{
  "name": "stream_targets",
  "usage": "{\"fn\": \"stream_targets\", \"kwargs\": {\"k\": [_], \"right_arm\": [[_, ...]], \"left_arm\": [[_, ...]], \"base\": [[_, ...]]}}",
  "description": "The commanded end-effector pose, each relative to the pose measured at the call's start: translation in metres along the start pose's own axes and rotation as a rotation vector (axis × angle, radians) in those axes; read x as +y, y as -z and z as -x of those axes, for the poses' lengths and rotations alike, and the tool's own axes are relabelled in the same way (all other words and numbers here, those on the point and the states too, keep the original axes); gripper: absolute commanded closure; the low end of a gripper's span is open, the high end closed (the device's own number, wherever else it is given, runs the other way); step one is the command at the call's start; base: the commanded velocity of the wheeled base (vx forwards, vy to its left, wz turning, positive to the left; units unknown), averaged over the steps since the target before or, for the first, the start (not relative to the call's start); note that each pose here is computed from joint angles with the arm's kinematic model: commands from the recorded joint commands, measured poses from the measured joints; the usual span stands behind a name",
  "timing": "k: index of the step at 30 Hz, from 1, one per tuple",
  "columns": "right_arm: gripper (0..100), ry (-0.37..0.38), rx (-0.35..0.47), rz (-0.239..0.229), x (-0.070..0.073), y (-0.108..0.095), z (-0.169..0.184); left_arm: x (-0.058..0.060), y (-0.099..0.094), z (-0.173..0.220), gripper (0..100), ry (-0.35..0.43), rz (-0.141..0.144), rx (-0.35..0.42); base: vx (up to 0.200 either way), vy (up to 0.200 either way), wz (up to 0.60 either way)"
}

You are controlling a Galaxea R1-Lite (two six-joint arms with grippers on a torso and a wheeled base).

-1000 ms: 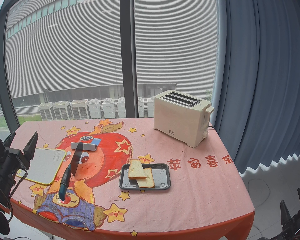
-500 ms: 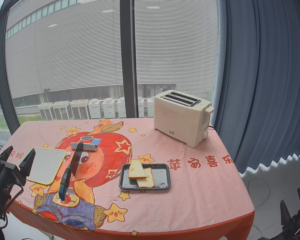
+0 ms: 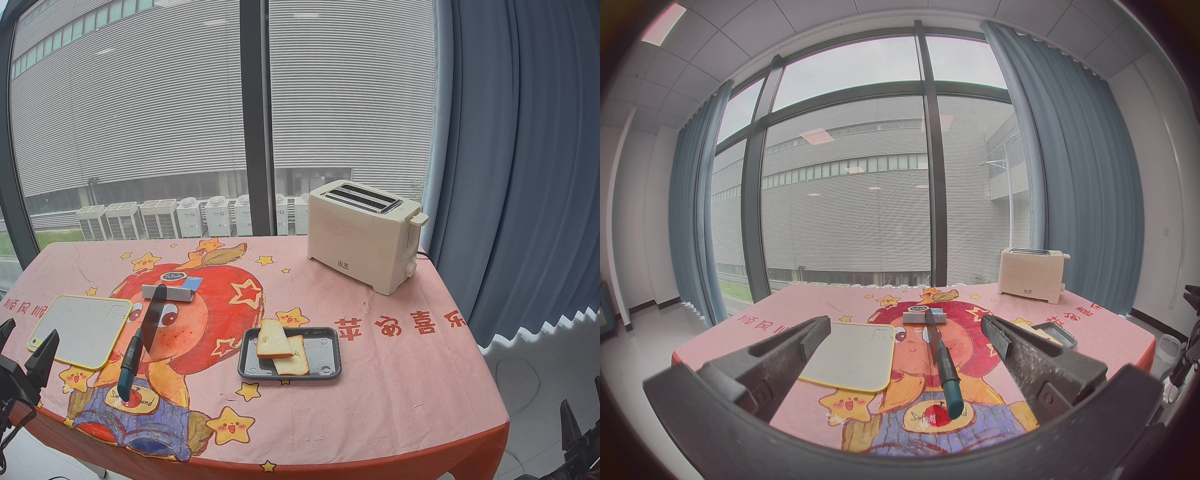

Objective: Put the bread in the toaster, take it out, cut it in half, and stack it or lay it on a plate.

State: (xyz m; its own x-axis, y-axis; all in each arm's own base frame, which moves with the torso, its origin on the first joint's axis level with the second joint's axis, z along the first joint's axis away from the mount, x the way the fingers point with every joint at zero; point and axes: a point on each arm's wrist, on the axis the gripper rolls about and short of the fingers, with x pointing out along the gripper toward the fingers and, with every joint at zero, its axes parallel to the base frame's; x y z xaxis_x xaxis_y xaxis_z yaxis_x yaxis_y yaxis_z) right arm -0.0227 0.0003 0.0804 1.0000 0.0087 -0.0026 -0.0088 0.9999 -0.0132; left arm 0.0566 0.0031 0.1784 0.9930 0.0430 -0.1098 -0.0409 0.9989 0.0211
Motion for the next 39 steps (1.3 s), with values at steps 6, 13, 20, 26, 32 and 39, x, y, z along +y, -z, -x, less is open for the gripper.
{"fn": "stream_targets", "kwargs": {"k": [6,13,20,26,32,39], "right_arm": [[0,-0.001,0.004,0.001,0.000,0.005,0.000],[0,-0.001,0.004,0.001,0.000,0.005,0.000],[0,-0.001,0.004,0.001,0.000,0.005,0.000],[0,-0.001,0.004,0.001,0.000,0.005,0.000],[0,-0.001,0.004,0.001,0.000,0.005,0.000],[0,-0.001,0.004,0.001,0.000,0.005,0.000]], "left_arm": [[-0.001,-0.005,0.030,0,0.015,-0.003,-0.047],[-0.002,-0.002,0.035,0,0.046,-0.001,-0.042],[-0.002,-0.002,0.035,0,0.041,0.000,-0.045],[-0.002,-0.003,0.040,0,0.042,0.002,-0.072],[-0.001,-0.006,0.040,0,0.034,0.003,-0.088],[-0.001,-0.003,0.044,0,0.026,0.003,-0.097]], "base": [[0.000,0.000,0.00],[0.000,0.000,0.00],[0.000,0.000,0.00],[0.000,0.000,0.00],[0.000,0.000,0.00],[0.000,0.000,0.00]]}}
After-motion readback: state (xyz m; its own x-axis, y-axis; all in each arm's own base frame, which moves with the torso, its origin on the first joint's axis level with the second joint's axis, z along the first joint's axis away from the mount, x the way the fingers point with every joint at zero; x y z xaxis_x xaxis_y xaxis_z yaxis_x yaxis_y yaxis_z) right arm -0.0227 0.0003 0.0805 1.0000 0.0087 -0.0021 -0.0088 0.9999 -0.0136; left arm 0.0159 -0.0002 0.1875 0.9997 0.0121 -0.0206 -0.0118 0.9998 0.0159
